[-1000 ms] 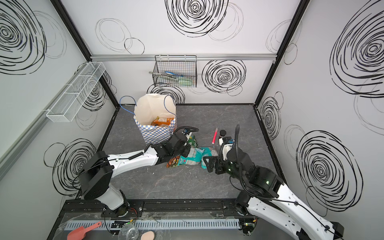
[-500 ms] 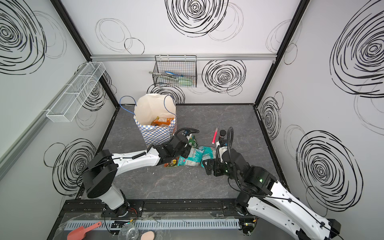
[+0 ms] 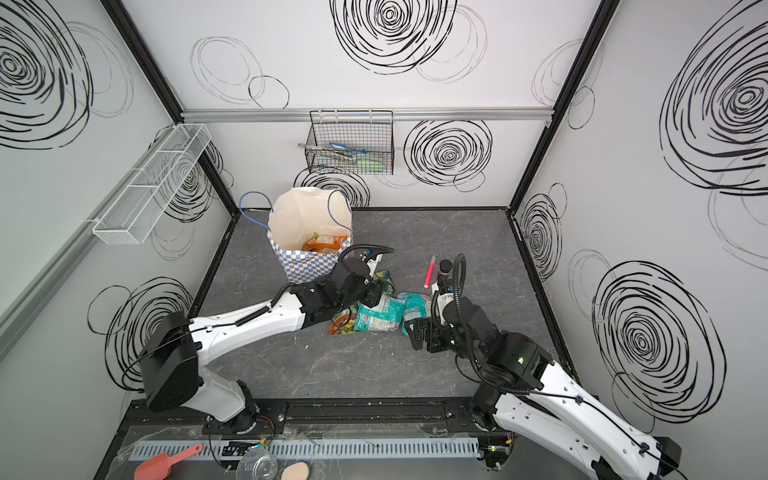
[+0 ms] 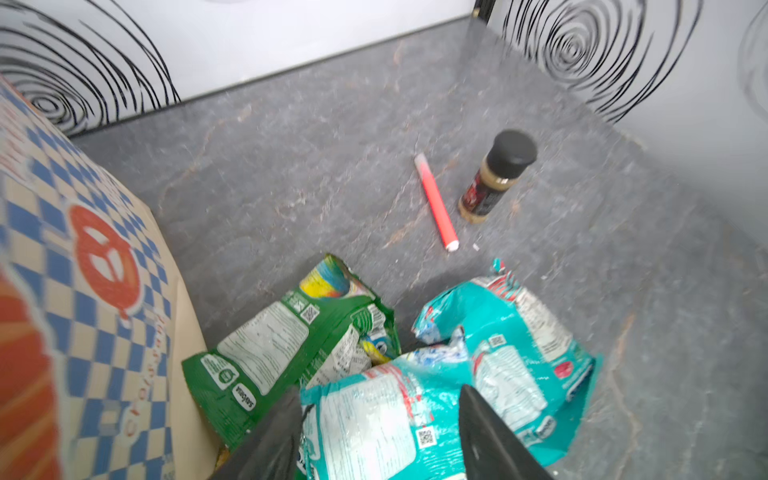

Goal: Take the snacks out of the paper bag
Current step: 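Lower the teal packet onto the table and release it, then move the left gripper back over and down into the bag opening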

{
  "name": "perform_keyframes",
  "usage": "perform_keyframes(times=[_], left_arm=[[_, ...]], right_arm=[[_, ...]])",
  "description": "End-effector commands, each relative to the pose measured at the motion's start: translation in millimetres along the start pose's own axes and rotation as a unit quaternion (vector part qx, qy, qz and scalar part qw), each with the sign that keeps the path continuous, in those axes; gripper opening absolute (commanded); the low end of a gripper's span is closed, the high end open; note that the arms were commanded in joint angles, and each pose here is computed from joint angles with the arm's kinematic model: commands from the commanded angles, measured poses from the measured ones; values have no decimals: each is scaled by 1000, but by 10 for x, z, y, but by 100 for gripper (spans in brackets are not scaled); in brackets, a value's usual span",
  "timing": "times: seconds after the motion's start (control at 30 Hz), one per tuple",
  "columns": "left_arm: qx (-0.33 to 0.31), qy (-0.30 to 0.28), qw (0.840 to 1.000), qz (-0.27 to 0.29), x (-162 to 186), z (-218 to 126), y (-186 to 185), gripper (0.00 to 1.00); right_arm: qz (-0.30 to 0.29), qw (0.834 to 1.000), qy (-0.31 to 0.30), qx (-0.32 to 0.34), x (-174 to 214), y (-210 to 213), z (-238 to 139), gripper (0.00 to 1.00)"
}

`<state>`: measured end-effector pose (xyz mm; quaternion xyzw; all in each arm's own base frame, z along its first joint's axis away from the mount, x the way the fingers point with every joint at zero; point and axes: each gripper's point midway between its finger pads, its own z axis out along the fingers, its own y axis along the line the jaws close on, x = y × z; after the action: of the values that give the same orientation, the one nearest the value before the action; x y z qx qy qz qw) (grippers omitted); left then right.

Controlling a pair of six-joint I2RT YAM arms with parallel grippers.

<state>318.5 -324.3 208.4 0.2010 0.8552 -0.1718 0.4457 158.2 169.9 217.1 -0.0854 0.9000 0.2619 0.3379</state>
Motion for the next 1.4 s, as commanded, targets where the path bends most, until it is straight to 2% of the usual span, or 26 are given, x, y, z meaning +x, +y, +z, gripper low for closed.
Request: perform_keyframes(times=[0.0, 0.17, 0.33, 0.53, 0.7, 0.83, 1.1, 1.37], left_arm=[[4, -69, 998, -12, -550, -386, -9, 65], [-38, -107, 993, -33, -1064, -711, 393, 67], [-84, -149, 983, -62, -1499, -996, 974, 70], [-134, -140, 977, -84, -1643, -953, 1645, 70], [-162, -89, 977, -106, -1504, -625, 2128, 70], [-183, -33, 977, -107, -1338, -347, 2372, 70], [-196, 106, 970, -98, -774, 262, 2550, 72], [-191, 200, 955, -108, -144, 691, 2646, 76]], right_arm=[[4, 1000, -14, -9, -93, 61, -37, 97], [5, 999, -20, -25, -152, 142, -73, 97], [7, 999, -28, -43, -204, 220, -89, 97], [6, 999, -23, -48, -201, 254, -66, 97], [7, 998, -26, -53, -228, 281, -78, 97], [8, 998, -28, -57, -258, 310, -103, 97], [11, 995, -48, -88, -420, 470, -234, 97], [10, 995, -47, -90, -405, 465, -240, 97]])
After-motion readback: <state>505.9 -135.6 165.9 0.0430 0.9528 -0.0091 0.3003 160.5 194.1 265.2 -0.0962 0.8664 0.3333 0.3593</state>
